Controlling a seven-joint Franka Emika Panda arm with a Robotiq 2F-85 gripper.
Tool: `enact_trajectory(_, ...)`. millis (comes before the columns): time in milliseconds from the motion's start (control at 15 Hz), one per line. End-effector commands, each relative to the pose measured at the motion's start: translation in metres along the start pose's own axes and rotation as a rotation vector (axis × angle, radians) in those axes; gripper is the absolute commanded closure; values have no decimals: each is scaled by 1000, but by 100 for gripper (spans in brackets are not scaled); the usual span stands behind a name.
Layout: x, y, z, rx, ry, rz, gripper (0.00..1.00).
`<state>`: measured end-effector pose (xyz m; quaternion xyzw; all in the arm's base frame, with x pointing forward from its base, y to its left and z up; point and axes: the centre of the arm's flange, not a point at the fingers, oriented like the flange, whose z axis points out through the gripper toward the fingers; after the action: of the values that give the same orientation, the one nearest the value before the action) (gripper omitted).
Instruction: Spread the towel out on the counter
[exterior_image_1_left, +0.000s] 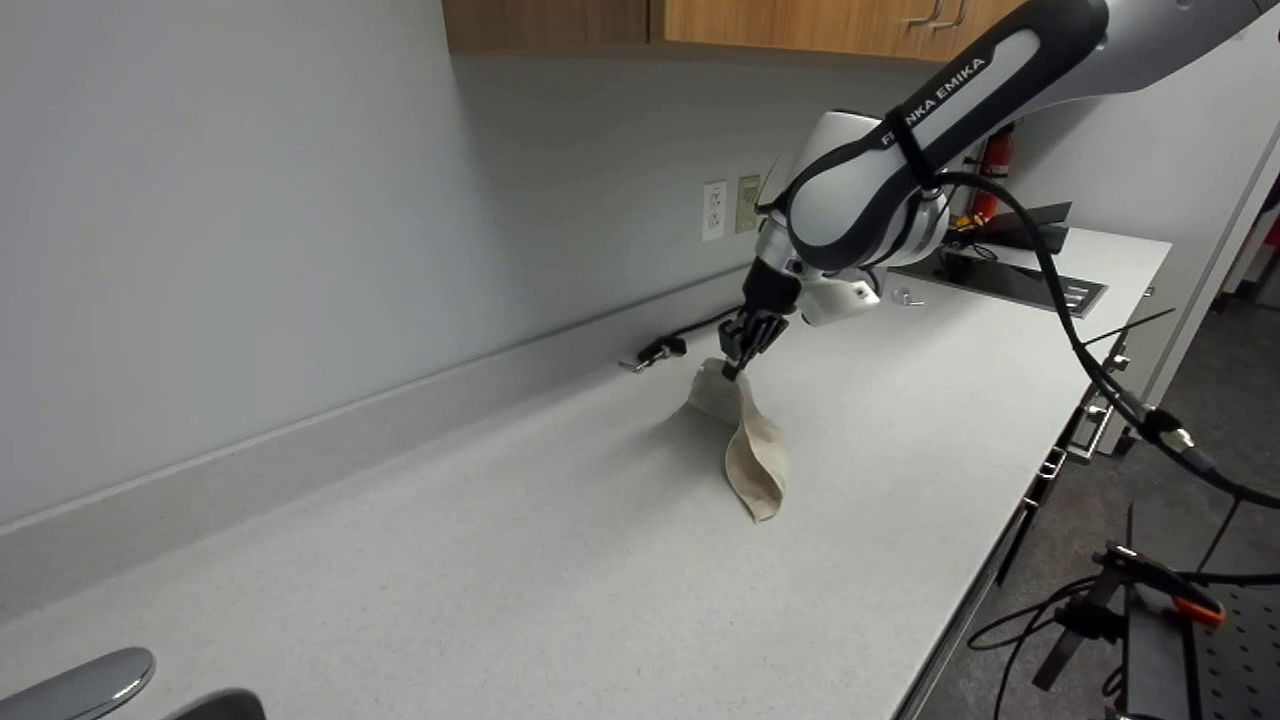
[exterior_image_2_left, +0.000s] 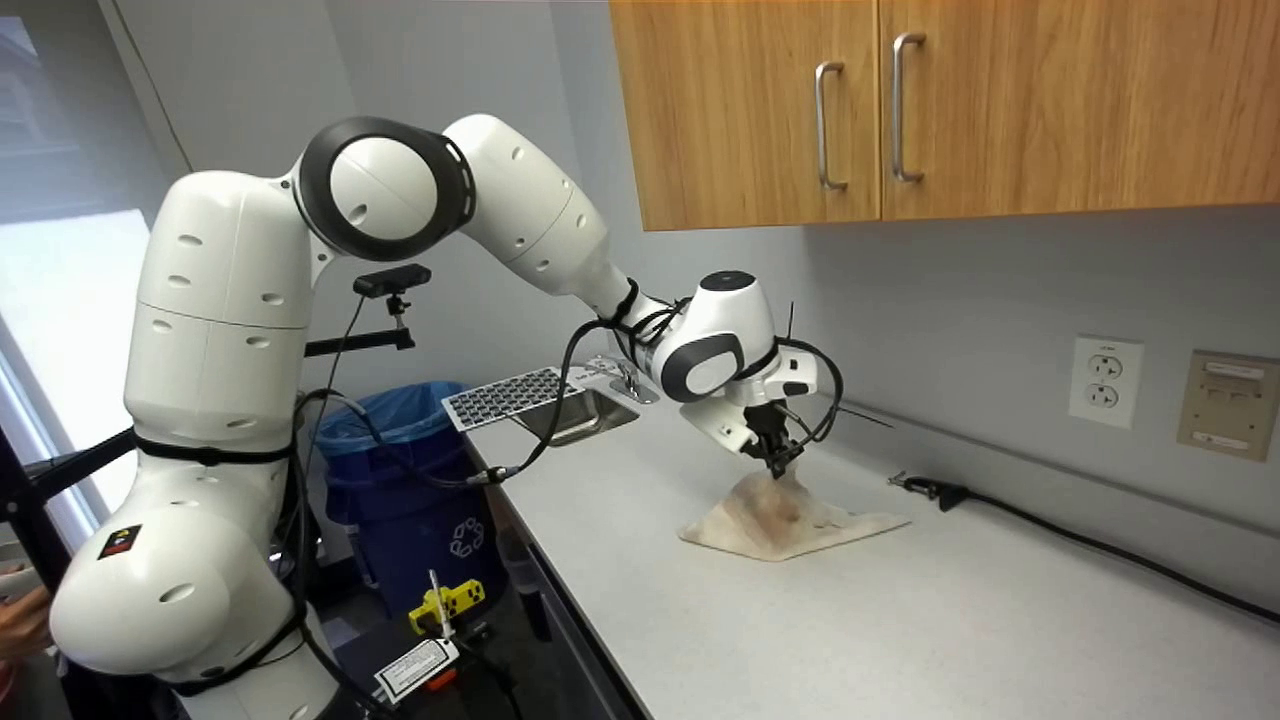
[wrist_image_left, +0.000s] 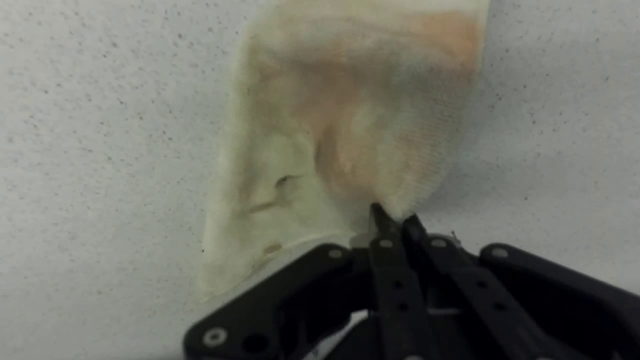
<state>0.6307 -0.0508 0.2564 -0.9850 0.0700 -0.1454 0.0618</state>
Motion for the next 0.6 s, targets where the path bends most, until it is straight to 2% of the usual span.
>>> enact_trajectory(0, -19, 21, -2, -12, -46, -23, 62)
enact_trajectory(533, -28, 38, 5, -41, -67, -8, 4)
